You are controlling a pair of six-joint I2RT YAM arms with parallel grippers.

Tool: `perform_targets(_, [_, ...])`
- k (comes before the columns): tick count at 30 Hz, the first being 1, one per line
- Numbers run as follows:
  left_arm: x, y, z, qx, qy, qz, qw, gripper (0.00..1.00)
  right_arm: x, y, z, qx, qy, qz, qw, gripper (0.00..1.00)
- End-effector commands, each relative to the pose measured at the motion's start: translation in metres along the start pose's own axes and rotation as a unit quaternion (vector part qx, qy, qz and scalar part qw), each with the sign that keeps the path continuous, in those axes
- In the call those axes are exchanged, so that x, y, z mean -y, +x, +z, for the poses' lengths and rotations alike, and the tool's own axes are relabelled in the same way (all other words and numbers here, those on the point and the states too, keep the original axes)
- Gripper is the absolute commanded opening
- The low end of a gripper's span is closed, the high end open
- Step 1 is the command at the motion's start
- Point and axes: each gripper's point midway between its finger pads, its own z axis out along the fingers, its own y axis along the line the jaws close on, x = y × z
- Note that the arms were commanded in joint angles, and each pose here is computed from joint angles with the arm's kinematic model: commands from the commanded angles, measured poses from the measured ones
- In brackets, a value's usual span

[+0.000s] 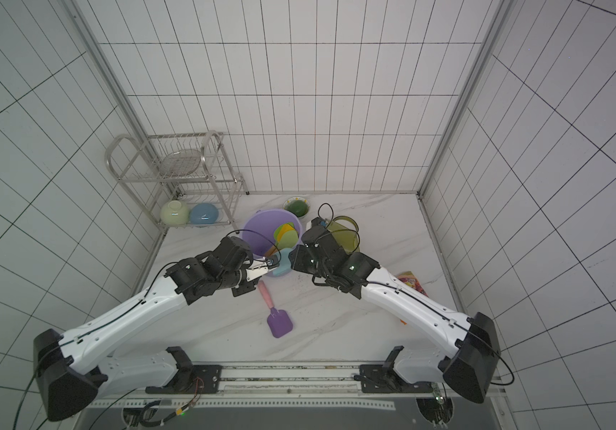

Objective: Organize the gardening tools
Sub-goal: Pick up the gardening tool from the center of the board, then place the gardening tool in the container.

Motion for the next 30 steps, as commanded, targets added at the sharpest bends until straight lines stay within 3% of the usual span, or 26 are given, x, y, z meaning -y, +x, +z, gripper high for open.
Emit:
perform_targets(1, [-0.009, -0.016, -0.010, 0.028, -0.015, -0.009, 0.999, 0.15, -0.015, -0.005, 0.000, 0.008, -0.027, 0.000, 1.000, 0.17])
perform_targets(6, [-0.010, -0.016, -0.011, 0.030, -0.019, -0.010, 0.999, 0.18, -0.018, -0.009, -0.003, 0.017, -0.035, 0.001, 0.999, 0.04])
perform_targets(8, [-0.011, -0.016, -0.013, 0.032, -0.022, -0.011, 0.999, 0.25, -0.018, -0.012, -0.004, 0.021, -0.036, 0.000, 0.999, 0.00])
perform_targets(13, [-0.014, -0.016, -0.020, 0.041, -0.030, -0.012, 0.999, 0.38, -0.018, -0.025, -0.017, 0.030, -0.048, -0.006, 0.998, 0.00])
perform_targets(18, [-0.016, -0.014, -0.030, 0.055, -0.028, -0.016, 0.998, 0.44, -0.013, -0.046, -0.038, 0.048, -0.047, -0.021, 0.997, 0.00])
perform_targets(24, [-0.012, -0.009, -0.040, 0.074, -0.003, -0.025, 0.997, 0.45, -0.005, -0.070, -0.059, 0.063, -0.032, -0.035, 0.997, 0.00])
perform_targets(30, [0.017, 0.001, -0.041, 0.078, 0.056, 0.004, 0.995, 0.44, -0.016, -0.093, -0.069, 0.076, -0.018, -0.080, 0.994, 0.00])
